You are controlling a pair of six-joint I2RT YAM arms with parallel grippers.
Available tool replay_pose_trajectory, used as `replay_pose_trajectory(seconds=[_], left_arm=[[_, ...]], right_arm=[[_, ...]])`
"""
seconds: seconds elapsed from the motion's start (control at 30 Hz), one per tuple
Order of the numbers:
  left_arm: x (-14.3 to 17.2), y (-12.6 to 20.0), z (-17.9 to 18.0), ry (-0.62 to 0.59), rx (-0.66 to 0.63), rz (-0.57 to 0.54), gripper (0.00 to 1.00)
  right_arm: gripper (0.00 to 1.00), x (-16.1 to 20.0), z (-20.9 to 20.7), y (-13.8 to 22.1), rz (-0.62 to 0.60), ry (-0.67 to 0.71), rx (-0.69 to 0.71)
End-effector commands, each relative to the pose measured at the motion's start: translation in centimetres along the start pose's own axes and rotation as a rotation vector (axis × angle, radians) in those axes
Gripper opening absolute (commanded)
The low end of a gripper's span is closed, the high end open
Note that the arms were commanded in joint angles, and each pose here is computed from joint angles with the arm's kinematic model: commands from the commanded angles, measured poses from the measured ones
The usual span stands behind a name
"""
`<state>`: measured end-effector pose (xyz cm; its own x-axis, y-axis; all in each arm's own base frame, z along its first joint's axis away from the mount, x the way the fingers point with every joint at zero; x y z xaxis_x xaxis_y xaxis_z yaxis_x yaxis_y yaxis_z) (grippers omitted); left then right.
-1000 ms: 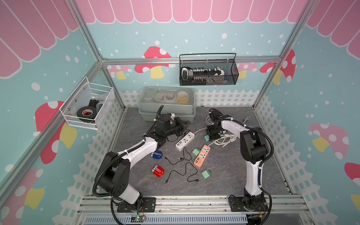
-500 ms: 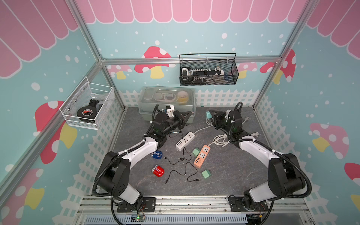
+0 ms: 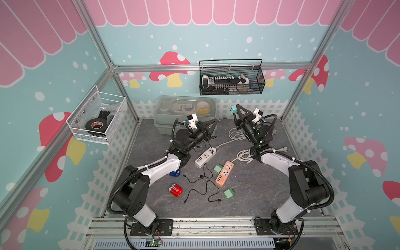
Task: Charge the electric shaver
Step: Pick up the plug from the center of the board, then insert the charging cable into the plug.
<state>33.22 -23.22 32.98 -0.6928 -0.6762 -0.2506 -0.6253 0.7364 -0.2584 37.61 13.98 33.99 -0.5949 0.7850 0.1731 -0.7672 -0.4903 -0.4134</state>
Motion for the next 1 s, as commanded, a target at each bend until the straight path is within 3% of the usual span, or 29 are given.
replay_pose_trajectory(seconds=[0.0,0.33,0.63,0.97], left_arm=[[-0.1,-0.5,-0.2,-0.018,0.042,-0.035,0.0],[0.2,-1.3,-0.5,-0.036,0.033,-0.014,0.0],[0.1,-1.7,-1.5,-0.085,0.002,-0.013,0.0],[0.8,-1.4,-1.8,-0.114,0.018,-0.001,0.0]], right_arm=[[0.01,0.9,1.4,0.4,0.045,-0.014,-0.063],[0.0,1.5,1.3,1.2,0.06,-0.028,-0.036],[0.0,2.2,0.7,2.2,0.08,-0.147,0.13],[0.0,2.5,1.1,2.5,0.101,-0.231,0.13]])
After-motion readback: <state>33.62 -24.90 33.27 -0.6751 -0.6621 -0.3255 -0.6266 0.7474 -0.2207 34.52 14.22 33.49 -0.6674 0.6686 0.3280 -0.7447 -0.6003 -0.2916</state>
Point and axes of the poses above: each gripper's point midway between its finger pads, its own y axis back along the fingers, its own z axis along the line the jaws close on, x = y × z, the point moved 10 cm from there along y, back along the fingers, and after that the axes turned 8 degrees about -y, right-handed, at the moved point
